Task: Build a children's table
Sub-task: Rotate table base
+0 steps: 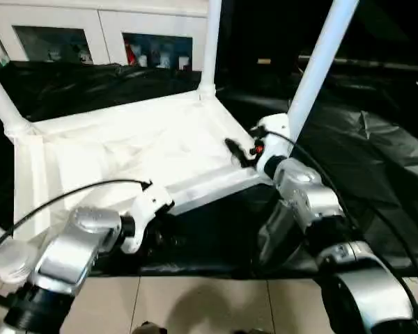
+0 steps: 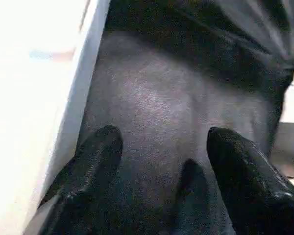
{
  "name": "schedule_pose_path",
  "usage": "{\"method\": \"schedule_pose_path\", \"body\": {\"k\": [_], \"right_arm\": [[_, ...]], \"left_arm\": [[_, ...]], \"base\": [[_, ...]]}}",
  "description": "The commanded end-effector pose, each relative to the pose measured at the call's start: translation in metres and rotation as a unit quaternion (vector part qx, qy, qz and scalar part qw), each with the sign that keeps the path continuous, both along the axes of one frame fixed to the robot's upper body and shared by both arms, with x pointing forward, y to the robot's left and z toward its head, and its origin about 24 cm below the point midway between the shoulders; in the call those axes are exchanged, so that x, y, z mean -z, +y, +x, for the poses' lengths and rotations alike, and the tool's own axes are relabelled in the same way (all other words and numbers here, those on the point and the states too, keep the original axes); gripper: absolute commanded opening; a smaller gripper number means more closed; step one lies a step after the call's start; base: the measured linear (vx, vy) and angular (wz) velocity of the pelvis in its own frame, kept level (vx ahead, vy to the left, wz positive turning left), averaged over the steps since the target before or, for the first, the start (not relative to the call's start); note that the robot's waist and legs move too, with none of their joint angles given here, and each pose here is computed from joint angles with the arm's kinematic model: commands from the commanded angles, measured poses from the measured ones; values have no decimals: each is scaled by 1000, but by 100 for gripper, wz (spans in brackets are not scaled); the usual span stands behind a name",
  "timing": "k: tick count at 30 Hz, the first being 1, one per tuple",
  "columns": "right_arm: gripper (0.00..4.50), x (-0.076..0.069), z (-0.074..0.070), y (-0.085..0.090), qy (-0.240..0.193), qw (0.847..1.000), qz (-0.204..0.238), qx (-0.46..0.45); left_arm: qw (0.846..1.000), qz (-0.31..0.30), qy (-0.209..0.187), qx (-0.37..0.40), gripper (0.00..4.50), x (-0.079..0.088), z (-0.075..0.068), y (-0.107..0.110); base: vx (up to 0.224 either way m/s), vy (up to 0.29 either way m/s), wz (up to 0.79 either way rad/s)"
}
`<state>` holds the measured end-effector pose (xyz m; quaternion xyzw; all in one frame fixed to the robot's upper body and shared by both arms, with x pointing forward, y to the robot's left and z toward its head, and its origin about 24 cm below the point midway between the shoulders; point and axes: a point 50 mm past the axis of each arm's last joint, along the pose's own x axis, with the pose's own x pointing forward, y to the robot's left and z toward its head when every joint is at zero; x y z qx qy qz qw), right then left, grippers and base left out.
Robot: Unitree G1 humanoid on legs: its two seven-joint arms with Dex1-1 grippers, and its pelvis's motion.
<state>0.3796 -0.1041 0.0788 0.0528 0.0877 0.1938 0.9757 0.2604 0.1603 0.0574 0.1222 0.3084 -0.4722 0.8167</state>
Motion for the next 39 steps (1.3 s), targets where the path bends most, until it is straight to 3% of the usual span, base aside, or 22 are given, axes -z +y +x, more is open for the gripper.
{"method": "schedule_pose_path", "body": {"k": [1,3,5,8,10,11,13,16,19,22,23,24,27,28,31,35,39], "right_arm": [[381,1,7,-23,6,996,14,90],[381,2,9,-27,10,994,18,110],[381,2,12,-51,24,981,37,190],[381,0,11,-94,23,957,30,287],[381,0,11,-95,23,957,29,287],[381,-4,10,-110,15,952,19,305],[381,-5,10,-118,11,950,12,313],[381,-12,6,-144,0,942,-13,336],[381,-17,4,-158,-5,947,-43,318],[381,-14,5,-151,0,968,-70,239],[381,-14,5,-151,0,968,-70,239],[381,-11,6,-139,-6,982,-80,172],[381,-8,5,-128,-9,990,-77,120],[381,-2,1,-117,-13,995,-72,68],[381,16,-10,-107,-16,996,-74,38],[381,26,-19,-106,-19,997,-66,46],[381,40,-41,-110,-18,998,-41,34]], "left_arm": [[999,25,-28,-30,356,-5,3,6],[998,33,-30,-35,378,-5,3,7],[997,53,-40,-43,388,-1,3,12],[995,58,-62,-58,407,-1,7,16],[995,58,-62,-59,420,-1,7,16],[994,53,-72,-59,431,-3,8,15],[994,48,-76,-56,442,-4,9,14],[995,27,-94,-34,447,-8,8,10],[995,-9,-98,2,447,-13,2,7],[995,-41,-85,37,447,-14,-10,13],[995,-41,-85,37,447,-14,-10,13],[994,-64,-79,40,447,-15,-16,21],[992,-88,-87,26,447,-17,-19,31],[990,-107,-95,1,447,-19,-20,45],[987,-109,-110,-45,447,-20,-24,74],[982,-122,-123,-71,447,-24,-28,90],[962,-160,-168,-147,447,-31,-37,119]], "base": [[0,0,0],[0,0,0],[0,0,0],[-8,-1,7],[-26,2,26],[-9,13,18],[0,0,0],[0,0,0],[0,0,0],[0,0,0],[0,0,0],[0,0,0],[0,0,0],[0,0,0],[0,0,0],[0,0,0],[0,0,0]]}}
